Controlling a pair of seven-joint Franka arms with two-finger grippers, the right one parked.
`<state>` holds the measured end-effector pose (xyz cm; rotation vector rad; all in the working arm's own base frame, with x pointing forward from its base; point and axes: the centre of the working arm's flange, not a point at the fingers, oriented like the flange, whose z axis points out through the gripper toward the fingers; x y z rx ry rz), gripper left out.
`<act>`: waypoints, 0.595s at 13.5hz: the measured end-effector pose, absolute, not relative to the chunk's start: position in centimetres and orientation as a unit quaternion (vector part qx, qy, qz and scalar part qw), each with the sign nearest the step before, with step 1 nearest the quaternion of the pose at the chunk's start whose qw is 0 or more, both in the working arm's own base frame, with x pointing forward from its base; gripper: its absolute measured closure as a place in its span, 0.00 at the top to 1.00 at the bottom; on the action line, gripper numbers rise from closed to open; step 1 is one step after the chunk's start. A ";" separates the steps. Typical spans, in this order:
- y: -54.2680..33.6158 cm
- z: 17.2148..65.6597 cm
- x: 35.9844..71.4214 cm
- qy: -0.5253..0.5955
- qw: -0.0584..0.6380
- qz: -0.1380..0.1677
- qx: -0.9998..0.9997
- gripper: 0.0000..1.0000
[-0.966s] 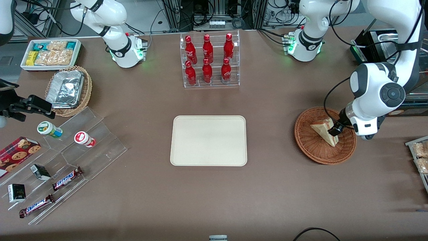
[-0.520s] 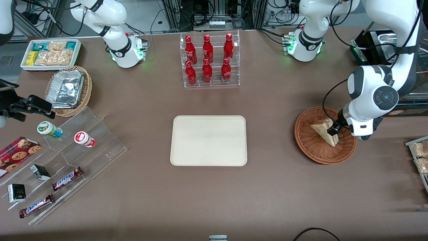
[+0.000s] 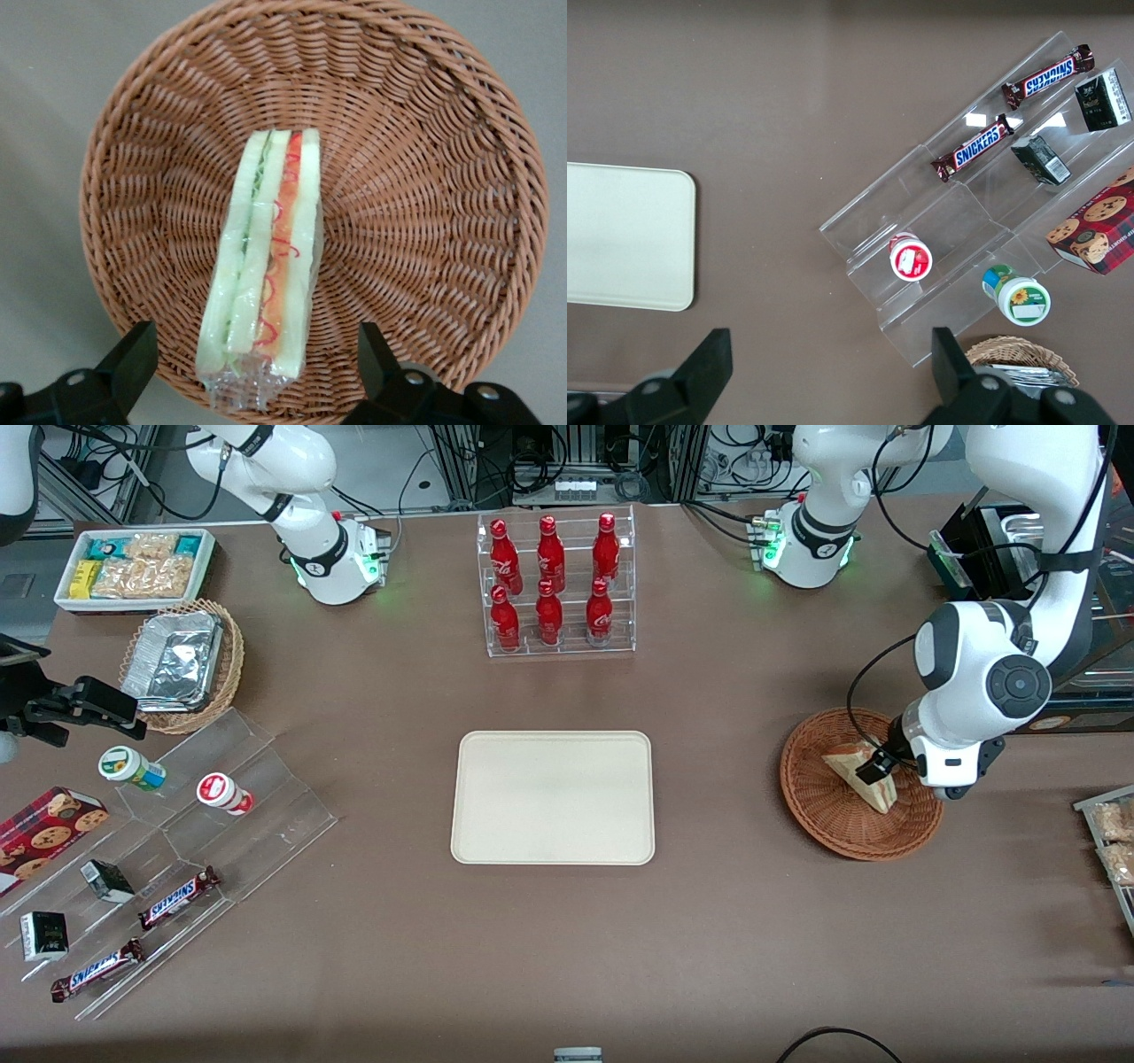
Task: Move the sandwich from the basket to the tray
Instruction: 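Lower the left gripper and close it on the sandwich's wrapper edge, then lift the sandwich and carry it with the left gripper over the tray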
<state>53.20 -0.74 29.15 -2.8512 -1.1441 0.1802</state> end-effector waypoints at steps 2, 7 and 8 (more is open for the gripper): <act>-0.8 28.5 53.1 -0.368 0.030 0.060 -0.927 1.00; -0.8 25.1 52.0 -0.361 0.024 0.055 -0.930 1.00; -0.8 24.9 52.0 -0.363 0.023 0.057 -0.930 0.93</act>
